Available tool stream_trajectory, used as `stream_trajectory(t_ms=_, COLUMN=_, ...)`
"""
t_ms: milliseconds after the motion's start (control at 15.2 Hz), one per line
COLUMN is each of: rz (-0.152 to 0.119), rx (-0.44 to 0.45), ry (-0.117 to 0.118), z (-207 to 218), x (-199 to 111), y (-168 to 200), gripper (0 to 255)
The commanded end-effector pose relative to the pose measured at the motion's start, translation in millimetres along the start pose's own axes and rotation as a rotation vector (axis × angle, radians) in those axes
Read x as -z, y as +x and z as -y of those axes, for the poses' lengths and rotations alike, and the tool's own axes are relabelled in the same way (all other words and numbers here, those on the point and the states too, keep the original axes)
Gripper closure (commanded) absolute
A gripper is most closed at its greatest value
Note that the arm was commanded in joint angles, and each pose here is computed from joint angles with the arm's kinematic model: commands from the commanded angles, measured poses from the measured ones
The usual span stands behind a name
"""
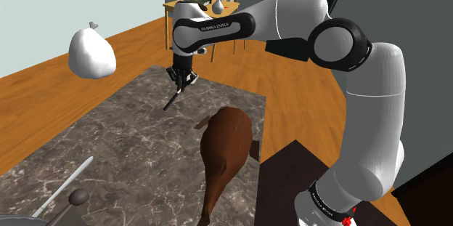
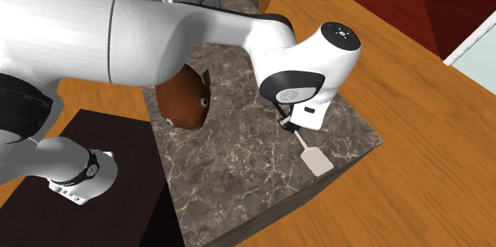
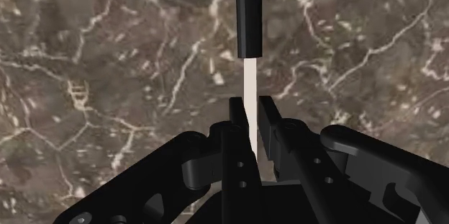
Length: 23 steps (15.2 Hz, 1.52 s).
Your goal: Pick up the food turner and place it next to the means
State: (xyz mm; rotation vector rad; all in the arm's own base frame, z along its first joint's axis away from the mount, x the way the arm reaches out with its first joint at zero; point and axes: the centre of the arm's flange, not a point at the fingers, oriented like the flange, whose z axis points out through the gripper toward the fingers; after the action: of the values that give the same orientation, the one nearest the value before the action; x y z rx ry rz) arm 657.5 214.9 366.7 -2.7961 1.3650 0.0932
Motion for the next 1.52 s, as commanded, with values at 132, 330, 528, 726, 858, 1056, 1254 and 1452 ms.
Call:
stream_trajectory(t_ms=132, rz=0.0, rx=0.0, ry=0.0, z=0.0, x=-0.1, y=0.0, gripper=255)
stream_trajectory(t_ms=330, rz=0.0, rx=0.0, ry=0.0, z=0.0, x=5.1, y=-0.4, gripper=255)
stream_trajectory(t_ms=528, rz=0.0, rx=0.0, ry=0.0, z=0.0, x=20.9, y=-1.4, gripper=255)
stream_trajectory(t_ms=726, rz=0.0, rx=0.0, ry=0.0, z=0.0, x=36.8, y=-2.4, gripper=255)
stream_trajectory(t_ms=858, rz=0.0, rx=0.0, ry=0.0, z=0.0, x=47.3, y=-3.1, gripper=255)
stream_trajectory(t_ms=1056, rz=0.0, rx=0.0, ry=0.0, z=0.0, x=63.1, y=-4.2, gripper=255)
stream_trajectory(t_ms=1254, rz=0.0, rx=0.0, ry=0.0, z=0.0, x=78.9, y=-5.3, gripper=255)
stream_trajectory(t_ms=1452, rz=0.0, rx=0.0, ry=0.0, z=-0.1, x=89.8, y=-6.0, gripper=255)
